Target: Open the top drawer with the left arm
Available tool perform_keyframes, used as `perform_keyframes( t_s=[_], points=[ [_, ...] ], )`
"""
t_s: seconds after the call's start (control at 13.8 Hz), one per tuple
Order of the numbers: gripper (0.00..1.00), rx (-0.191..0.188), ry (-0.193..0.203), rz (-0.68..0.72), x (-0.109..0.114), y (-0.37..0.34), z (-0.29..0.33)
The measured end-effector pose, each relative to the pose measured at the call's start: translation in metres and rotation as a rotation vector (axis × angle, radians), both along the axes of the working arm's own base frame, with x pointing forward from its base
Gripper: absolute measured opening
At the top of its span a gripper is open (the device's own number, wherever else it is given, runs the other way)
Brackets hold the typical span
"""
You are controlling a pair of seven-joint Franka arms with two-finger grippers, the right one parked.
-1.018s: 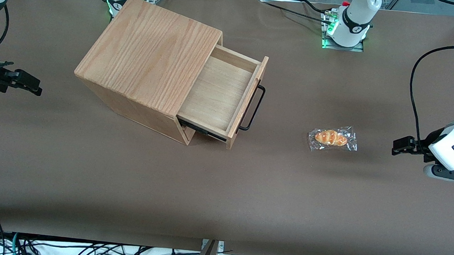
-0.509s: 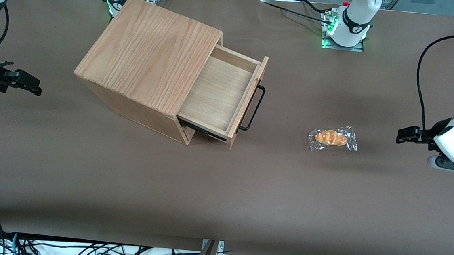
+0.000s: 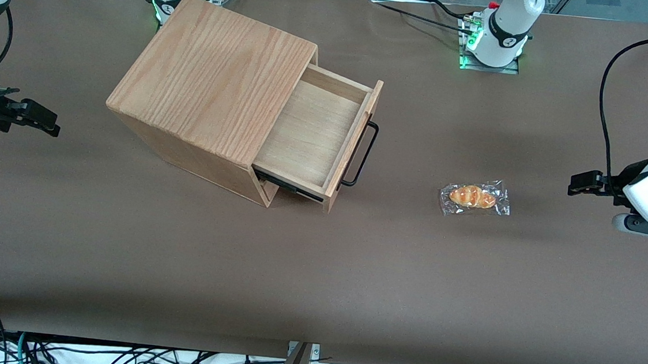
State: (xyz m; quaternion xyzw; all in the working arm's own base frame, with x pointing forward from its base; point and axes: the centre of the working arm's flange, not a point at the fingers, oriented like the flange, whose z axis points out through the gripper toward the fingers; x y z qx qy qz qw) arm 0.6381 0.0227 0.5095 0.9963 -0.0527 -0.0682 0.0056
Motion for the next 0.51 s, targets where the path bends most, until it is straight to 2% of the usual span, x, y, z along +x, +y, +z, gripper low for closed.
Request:
perform_keyframes(
  t_s=[0.51],
  points=[
    [1.0,0.001,-0.016,0.0,0.0009,0.0,0.0097]
  ],
)
